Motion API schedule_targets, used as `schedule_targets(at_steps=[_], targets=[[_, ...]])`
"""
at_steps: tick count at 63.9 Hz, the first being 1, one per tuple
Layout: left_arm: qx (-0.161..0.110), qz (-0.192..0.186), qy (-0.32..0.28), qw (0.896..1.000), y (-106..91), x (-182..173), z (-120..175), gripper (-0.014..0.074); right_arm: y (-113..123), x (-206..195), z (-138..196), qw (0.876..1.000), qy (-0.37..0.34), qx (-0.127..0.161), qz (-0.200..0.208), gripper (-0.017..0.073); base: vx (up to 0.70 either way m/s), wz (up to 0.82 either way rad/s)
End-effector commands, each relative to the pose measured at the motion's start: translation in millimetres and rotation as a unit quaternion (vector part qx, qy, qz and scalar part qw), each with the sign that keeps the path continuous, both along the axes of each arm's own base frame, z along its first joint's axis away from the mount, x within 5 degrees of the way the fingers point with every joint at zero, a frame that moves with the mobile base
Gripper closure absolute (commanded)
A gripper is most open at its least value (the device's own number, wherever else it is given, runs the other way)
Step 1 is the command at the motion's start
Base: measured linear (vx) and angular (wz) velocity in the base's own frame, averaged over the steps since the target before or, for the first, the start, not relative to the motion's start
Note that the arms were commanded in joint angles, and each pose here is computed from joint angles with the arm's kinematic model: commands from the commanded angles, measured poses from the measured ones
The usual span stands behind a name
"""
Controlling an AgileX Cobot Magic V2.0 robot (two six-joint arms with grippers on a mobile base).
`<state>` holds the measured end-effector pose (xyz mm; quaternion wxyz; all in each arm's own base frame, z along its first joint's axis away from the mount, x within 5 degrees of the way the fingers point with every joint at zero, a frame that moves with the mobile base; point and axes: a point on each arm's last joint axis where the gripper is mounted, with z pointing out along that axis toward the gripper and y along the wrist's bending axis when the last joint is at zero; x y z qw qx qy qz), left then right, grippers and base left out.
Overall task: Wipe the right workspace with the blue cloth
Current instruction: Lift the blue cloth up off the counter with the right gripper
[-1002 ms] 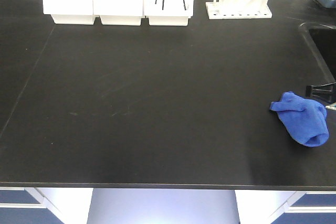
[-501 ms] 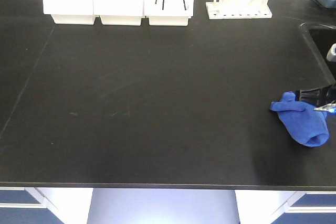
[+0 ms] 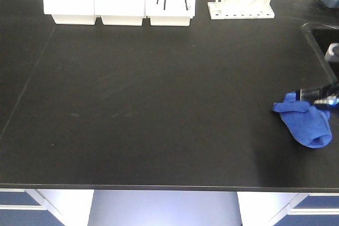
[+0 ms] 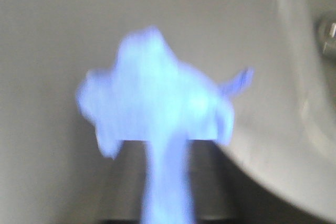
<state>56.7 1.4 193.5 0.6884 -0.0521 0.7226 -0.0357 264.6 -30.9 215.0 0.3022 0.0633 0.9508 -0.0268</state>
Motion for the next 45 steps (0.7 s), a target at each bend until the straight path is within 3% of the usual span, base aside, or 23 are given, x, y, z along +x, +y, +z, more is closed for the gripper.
schedule_targets(at_steps=[1,7,15,33,45], targets=[[-0.008,-0.005,-0.032,0.999,-0.8,0,-3,0.0599,-3,13,25,0.998,-0.055,-0.004,-0.005,0.0100,0.00,0.00],[-0.008,-0.005,-0.032,0.999,-0.8,0,-3,0.0599,-4,22,25,0.999,-0.040,-0.002,-0.007,0.0026,0.00,0.00],[-0.008,-0.005,-0.032,0.999,-0.8,0,-3,0.0599,-6,34,11,1.000,0.001,0.003,-0.009,-0.0009,0.00,0.00],[-0.008,-0.005,-0.032,0.999,-0.8,0,-3,0.0599,-8,44,-21,0.995,0.092,0.017,-0.029,0.0013,0.00,0.00],[-0.008,-0.005,-0.032,0.999,-0.8,0,-3,0.0599,-8,44,-36,0.991,0.129,0.023,-0.032,0.0098,0.00,0.00]])
